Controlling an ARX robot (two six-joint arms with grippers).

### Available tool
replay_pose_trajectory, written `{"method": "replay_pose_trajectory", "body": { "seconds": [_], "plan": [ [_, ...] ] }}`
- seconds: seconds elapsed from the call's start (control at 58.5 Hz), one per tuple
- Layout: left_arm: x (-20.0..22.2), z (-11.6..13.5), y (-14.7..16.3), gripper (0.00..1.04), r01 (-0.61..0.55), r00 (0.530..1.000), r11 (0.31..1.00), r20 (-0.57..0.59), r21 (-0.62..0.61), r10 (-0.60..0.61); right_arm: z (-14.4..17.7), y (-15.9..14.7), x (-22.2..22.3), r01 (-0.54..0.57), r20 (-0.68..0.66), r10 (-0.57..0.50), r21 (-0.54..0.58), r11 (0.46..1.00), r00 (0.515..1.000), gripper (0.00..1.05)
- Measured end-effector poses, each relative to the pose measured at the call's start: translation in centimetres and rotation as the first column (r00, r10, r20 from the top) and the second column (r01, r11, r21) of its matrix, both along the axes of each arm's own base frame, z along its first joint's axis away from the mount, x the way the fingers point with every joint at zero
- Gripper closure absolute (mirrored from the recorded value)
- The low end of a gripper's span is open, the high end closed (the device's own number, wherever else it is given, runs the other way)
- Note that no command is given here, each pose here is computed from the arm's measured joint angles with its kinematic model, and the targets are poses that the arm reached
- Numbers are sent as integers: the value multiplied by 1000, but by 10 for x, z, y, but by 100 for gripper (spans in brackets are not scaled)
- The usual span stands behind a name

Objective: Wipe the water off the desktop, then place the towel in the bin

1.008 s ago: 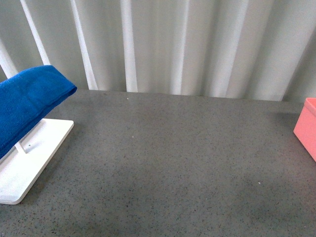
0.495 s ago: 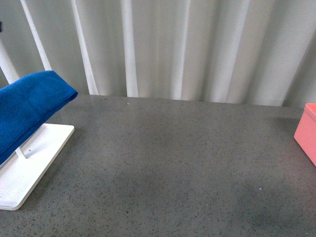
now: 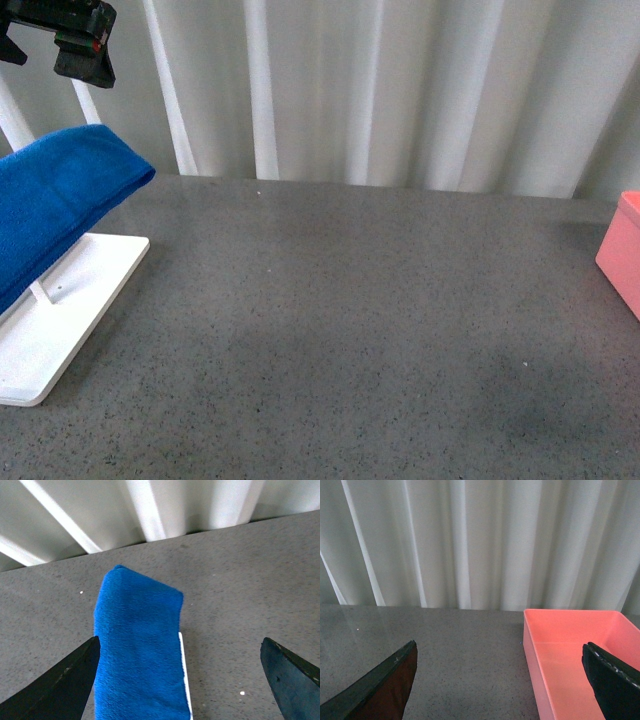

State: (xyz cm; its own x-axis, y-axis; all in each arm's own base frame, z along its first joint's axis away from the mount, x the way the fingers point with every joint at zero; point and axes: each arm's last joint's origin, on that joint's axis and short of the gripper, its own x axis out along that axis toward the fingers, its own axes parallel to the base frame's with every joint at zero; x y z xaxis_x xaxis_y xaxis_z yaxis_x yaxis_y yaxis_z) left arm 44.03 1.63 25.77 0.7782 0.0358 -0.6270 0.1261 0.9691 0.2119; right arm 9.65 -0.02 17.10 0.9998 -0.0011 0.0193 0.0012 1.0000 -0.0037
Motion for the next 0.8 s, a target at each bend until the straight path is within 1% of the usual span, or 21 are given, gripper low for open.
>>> {"method": "replay_pose_trajectory", "body": {
  "seconds": [0.12,0.342,0.478,0.803],
  "plan": [
    [19,-10,17,7,-54,996,998,-68,24,56,0,0,0,0,0,0,0,1000,1000,7],
    [29,-35,34,7,-122,982,992,-141,30,125,0,0,0,0,0,0,0,1000,1000,7],
    [31,-46,32,7,-118,979,993,-166,27,121,0,0,0,0,0,0,0,1000,1000,7],
    [33,-55,22,7,-101,980,994,-170,36,106,0,0,0,0,0,0,0,1000,1000,7]
  ]
}}
